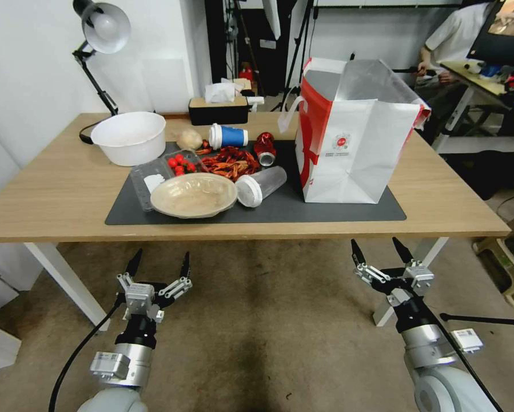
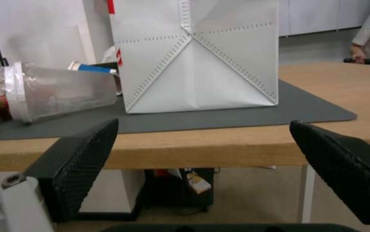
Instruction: Pick up the food delivery bag from the floor and place it on the table.
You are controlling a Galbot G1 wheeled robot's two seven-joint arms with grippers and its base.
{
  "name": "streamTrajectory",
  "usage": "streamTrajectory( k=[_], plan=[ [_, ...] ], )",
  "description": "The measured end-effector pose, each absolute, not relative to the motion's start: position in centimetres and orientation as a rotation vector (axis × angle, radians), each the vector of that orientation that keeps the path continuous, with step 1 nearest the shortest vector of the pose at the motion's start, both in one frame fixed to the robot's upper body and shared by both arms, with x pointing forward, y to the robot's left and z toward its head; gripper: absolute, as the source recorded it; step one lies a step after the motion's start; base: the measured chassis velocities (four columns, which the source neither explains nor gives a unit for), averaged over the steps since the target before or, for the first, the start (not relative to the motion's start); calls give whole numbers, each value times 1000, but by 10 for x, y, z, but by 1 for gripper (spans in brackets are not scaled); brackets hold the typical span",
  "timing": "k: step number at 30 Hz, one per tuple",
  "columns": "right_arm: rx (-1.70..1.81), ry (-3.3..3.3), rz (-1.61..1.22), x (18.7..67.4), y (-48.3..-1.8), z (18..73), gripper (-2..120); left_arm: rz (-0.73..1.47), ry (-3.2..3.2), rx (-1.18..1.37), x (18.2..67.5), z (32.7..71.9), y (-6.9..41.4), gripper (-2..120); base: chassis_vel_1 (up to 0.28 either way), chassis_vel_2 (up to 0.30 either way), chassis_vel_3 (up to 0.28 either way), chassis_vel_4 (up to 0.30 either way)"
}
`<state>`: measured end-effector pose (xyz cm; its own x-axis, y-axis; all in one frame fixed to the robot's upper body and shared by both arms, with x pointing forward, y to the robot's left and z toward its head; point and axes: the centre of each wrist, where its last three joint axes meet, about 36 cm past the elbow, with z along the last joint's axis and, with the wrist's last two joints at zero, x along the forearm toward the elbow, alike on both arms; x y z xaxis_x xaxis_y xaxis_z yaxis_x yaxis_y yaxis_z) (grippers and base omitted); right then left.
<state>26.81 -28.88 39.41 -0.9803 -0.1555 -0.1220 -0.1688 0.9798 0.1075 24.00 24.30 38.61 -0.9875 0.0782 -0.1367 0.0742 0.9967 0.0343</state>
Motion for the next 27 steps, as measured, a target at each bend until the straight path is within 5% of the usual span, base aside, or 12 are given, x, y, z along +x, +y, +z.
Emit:
streamTrajectory(
  k=[27],
  plan=[
    [-250,3012,176,267,-291,392,100,64,2999,113,241,386,244,100,0,0,0,0]
  ],
)
